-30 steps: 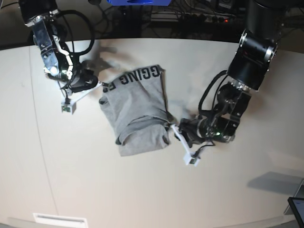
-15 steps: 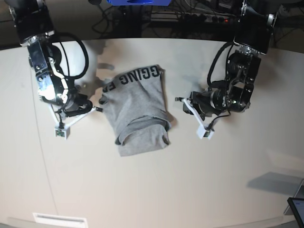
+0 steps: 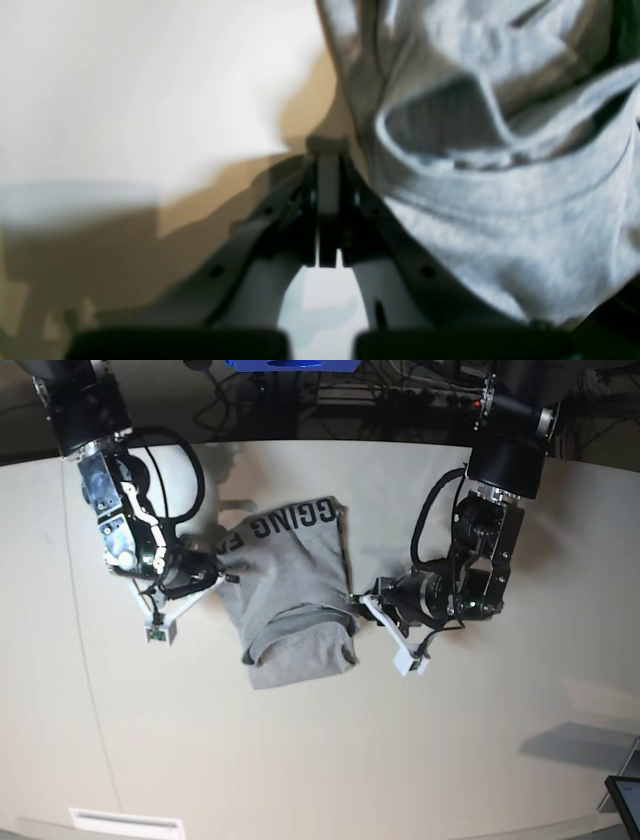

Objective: Fold the T-shirt properly

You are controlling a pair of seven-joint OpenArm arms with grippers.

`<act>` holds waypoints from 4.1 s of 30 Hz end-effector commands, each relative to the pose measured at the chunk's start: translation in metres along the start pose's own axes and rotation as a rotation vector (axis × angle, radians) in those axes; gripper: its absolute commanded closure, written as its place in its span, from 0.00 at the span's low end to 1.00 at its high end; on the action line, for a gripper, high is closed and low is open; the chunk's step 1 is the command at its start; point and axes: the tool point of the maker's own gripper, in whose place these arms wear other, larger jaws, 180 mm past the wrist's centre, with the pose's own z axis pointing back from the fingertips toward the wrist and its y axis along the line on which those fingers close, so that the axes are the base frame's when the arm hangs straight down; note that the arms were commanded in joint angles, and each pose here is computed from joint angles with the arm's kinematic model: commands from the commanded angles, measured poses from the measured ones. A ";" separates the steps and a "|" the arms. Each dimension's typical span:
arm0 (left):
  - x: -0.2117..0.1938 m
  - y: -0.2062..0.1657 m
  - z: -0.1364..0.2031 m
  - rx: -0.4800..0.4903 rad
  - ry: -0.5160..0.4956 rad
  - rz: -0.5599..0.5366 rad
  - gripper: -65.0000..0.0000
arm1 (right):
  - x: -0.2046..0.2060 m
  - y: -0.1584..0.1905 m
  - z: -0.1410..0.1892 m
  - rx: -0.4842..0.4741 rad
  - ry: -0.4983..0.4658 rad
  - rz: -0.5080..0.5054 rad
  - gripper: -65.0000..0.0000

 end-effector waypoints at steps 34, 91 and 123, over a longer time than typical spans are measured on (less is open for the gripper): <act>0.072 -0.044 -0.044 0.015 -0.051 -0.151 1.00 | -0.076 0.024 0.032 0.096 0.040 -0.031 1.00; 0.028 -0.003 0.052 0.083 -0.324 -0.167 1.00 | -0.018 0.080 0.085 0.277 -0.492 0.038 1.00; 0.035 -0.031 0.068 0.026 -0.379 -0.197 1.00 | -0.034 0.076 0.067 0.244 -0.415 0.029 1.00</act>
